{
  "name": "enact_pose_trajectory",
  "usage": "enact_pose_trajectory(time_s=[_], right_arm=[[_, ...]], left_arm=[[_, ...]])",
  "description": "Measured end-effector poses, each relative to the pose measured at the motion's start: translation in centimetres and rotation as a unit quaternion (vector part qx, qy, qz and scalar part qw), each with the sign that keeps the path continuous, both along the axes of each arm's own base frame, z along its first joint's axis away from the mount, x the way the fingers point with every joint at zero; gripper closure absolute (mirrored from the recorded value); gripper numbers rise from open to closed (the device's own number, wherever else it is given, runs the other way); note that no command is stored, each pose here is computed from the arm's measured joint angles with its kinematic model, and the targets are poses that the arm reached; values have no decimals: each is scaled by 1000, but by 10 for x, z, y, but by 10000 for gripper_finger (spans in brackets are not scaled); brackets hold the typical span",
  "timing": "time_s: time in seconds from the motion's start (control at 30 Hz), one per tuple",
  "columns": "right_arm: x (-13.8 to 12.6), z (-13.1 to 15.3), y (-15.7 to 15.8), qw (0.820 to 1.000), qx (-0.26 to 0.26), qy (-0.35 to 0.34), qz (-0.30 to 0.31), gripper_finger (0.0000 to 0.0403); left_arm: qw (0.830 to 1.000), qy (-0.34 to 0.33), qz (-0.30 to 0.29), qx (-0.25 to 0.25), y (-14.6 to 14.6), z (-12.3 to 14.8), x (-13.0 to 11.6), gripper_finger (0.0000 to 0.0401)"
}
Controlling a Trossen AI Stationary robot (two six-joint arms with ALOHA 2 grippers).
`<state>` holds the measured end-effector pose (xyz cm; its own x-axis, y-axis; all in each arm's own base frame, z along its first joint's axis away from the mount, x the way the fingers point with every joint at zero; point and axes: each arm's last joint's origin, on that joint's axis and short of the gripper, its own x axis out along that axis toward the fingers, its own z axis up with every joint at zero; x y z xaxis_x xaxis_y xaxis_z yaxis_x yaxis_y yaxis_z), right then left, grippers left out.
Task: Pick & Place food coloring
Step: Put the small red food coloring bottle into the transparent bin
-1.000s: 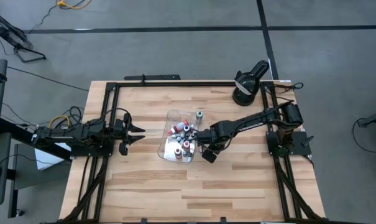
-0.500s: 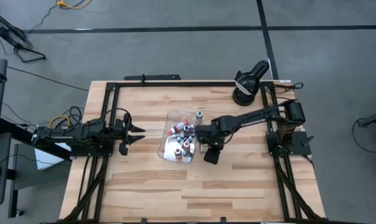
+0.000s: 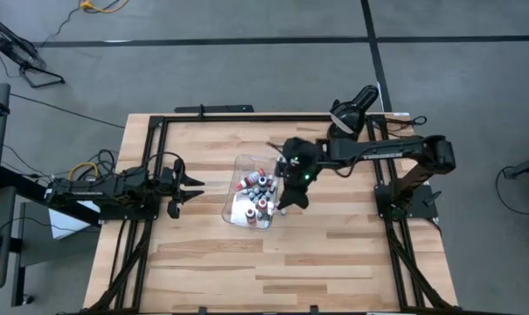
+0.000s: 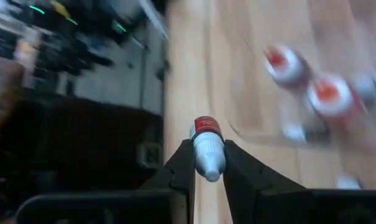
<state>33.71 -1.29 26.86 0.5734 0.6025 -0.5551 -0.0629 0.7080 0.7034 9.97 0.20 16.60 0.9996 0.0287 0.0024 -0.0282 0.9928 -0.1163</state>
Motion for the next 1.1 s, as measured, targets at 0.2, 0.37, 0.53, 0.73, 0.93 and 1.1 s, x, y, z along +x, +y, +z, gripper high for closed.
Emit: enact_pose_trajectory(time_s=[0.2, 0.37, 0.53, 0.73, 0.93, 1.1], right_arm=[[17, 20, -4, 993, 10, -113, -13, 355], [36, 27, -7, 987, -24, -155, -31, 355], [52, 30, -12, 980, -87, -167, -58, 355], [66, 34, -10, 970, -196, -118, -82, 355], [76, 41, -5, 955, -288, -52, -49, 355], [83, 43, -2, 940, -342, 6, -14, 355]], left_arm=[[1000, 0, 0, 0, 0, 0, 0, 283], [1000, 0, 0, 0, 0, 0, 0, 283], [1000, 0, 0, 0, 0, 0, 0, 283], [1000, 0, 0, 0, 0, 0, 0, 283], [1000, 0, 0, 0, 0, 0, 0, 283], [1000, 0, 1, 0, 0, 0, 0, 283]])
